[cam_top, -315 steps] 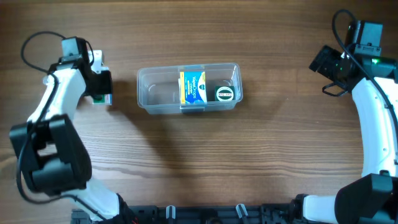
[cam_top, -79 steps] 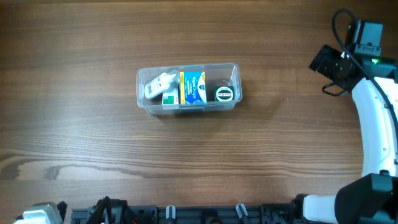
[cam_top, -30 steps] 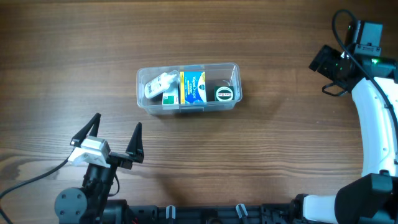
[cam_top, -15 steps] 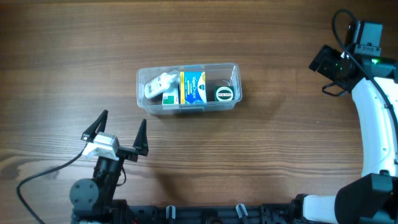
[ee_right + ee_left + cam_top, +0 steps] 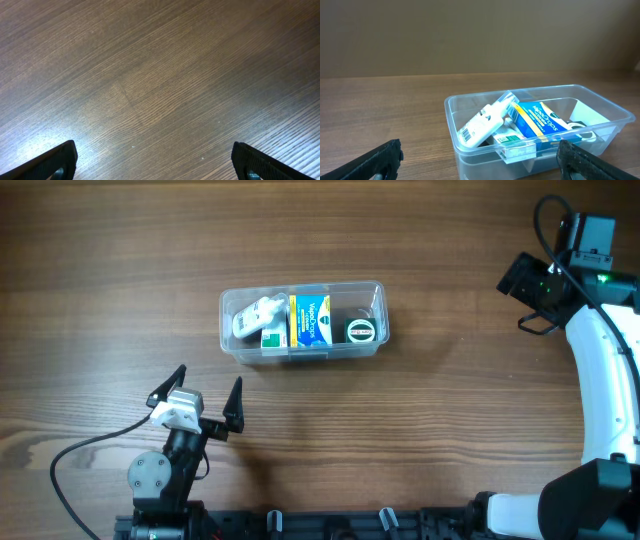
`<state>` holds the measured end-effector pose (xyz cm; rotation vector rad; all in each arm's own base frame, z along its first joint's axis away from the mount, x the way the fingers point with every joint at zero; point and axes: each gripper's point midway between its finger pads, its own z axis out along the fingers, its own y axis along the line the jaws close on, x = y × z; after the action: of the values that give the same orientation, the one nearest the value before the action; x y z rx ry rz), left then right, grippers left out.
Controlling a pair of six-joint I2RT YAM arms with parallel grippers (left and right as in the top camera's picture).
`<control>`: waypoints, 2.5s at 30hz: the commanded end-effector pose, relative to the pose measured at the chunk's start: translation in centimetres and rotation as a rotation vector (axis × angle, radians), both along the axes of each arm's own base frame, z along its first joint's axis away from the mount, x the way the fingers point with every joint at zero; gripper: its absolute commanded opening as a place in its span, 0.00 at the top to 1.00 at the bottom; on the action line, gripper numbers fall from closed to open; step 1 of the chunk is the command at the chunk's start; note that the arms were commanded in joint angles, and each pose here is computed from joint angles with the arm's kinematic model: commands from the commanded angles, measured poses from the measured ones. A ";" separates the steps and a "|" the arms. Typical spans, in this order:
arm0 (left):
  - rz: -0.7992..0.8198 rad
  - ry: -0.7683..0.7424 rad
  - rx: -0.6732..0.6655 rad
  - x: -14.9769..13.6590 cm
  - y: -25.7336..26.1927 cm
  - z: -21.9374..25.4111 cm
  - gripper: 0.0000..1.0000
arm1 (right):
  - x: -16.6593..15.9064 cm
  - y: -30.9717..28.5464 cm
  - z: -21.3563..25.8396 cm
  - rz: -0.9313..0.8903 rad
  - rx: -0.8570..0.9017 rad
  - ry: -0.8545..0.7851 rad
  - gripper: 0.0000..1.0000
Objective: Pack container
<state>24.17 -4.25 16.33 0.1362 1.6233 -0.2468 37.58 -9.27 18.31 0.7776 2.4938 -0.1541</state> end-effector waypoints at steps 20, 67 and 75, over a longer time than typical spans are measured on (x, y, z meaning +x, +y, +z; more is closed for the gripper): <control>0.015 -0.006 0.019 0.0 0.3 -0.1 0.00 | -1.4 0.3 5.4 0.004 -0.020 -0.150 0.00; 0.015 -0.006 0.019 0.0 0.3 -0.1 0.00 | -13.0 10.7 -0.4 0.534 -0.154 -1.053 0.00; 0.015 -0.006 0.019 0.0 0.3 -0.1 0.00 | -13.0 10.7 -0.4 0.534 -0.154 -1.053 0.00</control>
<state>24.16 -4.24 16.33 0.1381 1.6230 -0.2439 24.63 1.50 17.55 0.0490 1.5740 0.2286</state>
